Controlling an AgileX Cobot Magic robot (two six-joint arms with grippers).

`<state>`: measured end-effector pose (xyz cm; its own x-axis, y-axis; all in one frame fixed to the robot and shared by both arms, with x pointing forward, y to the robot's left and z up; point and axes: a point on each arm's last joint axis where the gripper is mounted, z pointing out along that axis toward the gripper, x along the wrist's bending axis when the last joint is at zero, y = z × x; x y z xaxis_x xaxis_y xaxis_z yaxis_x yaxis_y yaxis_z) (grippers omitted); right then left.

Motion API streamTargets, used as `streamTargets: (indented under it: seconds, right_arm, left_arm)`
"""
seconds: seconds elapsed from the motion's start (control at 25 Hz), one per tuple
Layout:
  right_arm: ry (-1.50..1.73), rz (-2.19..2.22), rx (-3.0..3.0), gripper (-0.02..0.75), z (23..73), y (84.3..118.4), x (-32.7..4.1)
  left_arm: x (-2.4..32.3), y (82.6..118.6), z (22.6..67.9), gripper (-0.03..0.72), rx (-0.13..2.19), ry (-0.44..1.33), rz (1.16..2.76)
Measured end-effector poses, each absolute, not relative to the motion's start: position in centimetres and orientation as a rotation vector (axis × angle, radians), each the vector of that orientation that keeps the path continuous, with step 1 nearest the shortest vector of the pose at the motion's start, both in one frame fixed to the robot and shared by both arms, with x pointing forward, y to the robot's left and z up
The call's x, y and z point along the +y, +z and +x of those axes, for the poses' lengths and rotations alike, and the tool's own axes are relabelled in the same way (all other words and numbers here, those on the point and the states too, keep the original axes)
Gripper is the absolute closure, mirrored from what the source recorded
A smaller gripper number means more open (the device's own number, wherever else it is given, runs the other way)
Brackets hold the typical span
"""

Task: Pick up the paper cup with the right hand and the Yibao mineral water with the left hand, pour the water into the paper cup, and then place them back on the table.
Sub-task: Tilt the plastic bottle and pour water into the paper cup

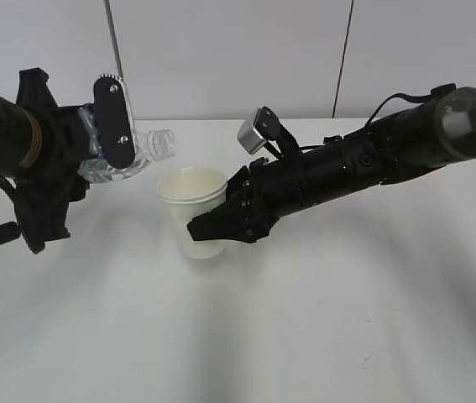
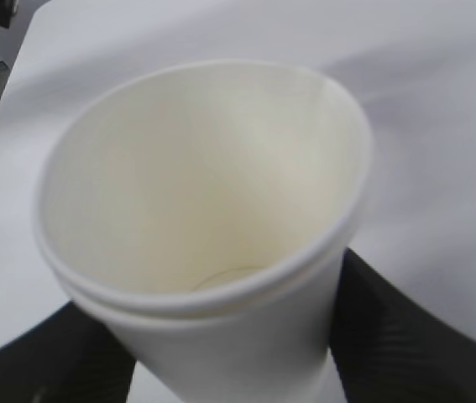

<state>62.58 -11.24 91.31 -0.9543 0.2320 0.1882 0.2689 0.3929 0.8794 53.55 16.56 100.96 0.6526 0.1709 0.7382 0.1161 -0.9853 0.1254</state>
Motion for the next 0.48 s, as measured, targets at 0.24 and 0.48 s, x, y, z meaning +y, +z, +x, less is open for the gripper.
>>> streamTargets:
  seconds: [0.24, 0.48]
  right_arm:
    - [-1.641, -0.466, -2.592, 0.238, 62.54, 91.29, -11.25]
    - [-1.64, -0.466, -2.592, 0.238, 62.54, 91.28, -11.25]
  left_arm:
    - [16.71, 101.02, 53.6, 0.347, 0.223, 1.283, 2.812]
    - [16.84, 101.06, 53.63, 0.347, 0.21, 1.301, 2.826]
